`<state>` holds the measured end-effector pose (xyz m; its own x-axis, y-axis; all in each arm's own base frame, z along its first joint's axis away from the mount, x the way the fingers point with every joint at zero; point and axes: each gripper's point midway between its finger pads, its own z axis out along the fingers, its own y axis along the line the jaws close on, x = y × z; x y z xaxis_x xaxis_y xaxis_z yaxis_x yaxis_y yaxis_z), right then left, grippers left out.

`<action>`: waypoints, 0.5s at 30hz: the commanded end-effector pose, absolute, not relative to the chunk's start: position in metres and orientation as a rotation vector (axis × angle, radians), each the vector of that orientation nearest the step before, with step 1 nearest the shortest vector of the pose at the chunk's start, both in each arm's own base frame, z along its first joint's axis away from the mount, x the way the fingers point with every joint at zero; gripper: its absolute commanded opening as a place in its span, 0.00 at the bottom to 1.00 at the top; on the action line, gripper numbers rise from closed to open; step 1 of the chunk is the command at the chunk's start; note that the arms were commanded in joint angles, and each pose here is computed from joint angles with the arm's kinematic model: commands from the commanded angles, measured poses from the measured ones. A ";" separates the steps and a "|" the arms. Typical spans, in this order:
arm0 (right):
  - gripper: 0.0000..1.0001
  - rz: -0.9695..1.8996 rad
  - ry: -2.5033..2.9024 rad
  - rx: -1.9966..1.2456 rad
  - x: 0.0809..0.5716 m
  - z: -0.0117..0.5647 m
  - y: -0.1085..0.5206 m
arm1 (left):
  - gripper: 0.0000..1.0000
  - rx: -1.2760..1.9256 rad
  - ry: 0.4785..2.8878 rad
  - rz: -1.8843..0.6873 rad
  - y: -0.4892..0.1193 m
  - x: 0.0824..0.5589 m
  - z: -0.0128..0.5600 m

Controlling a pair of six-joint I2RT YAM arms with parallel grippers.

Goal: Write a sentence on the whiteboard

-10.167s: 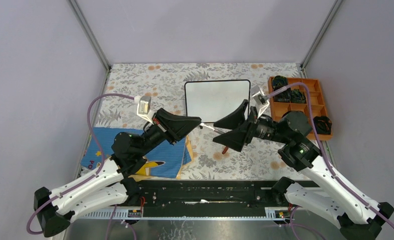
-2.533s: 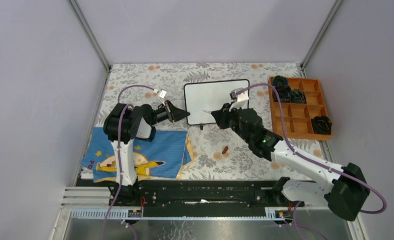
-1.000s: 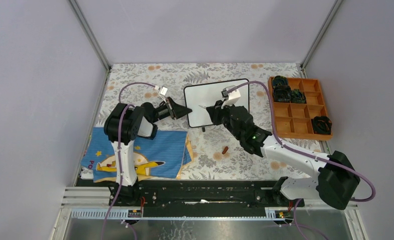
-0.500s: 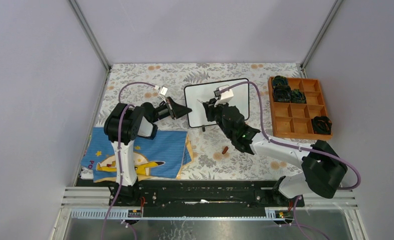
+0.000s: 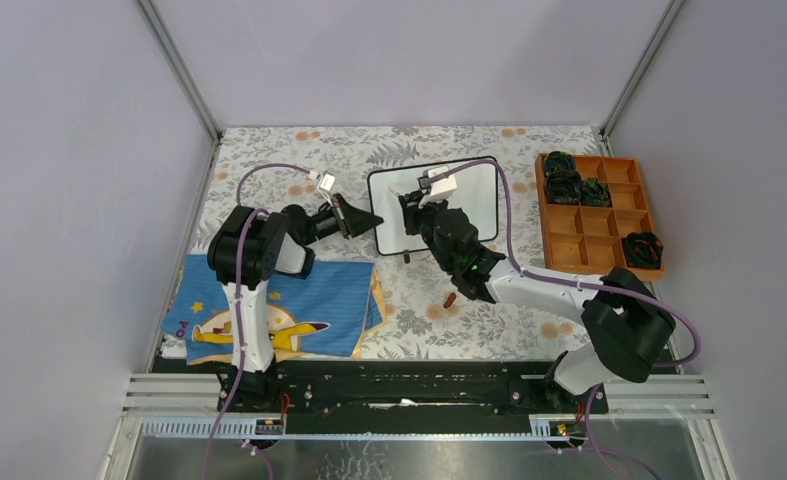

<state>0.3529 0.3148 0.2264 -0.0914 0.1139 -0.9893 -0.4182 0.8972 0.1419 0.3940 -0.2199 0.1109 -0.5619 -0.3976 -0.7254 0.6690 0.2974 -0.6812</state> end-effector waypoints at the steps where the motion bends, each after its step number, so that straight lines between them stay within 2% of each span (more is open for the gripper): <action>1: 0.00 0.477 1.504 -0.176 0.362 0.265 0.322 | 0.02 0.286 1.570 -1.401 -0.214 0.398 0.119; 15: 0.00 0.448 1.529 -0.158 0.370 0.252 0.325 | 0.00 0.293 1.572 -1.402 -0.215 0.396 0.119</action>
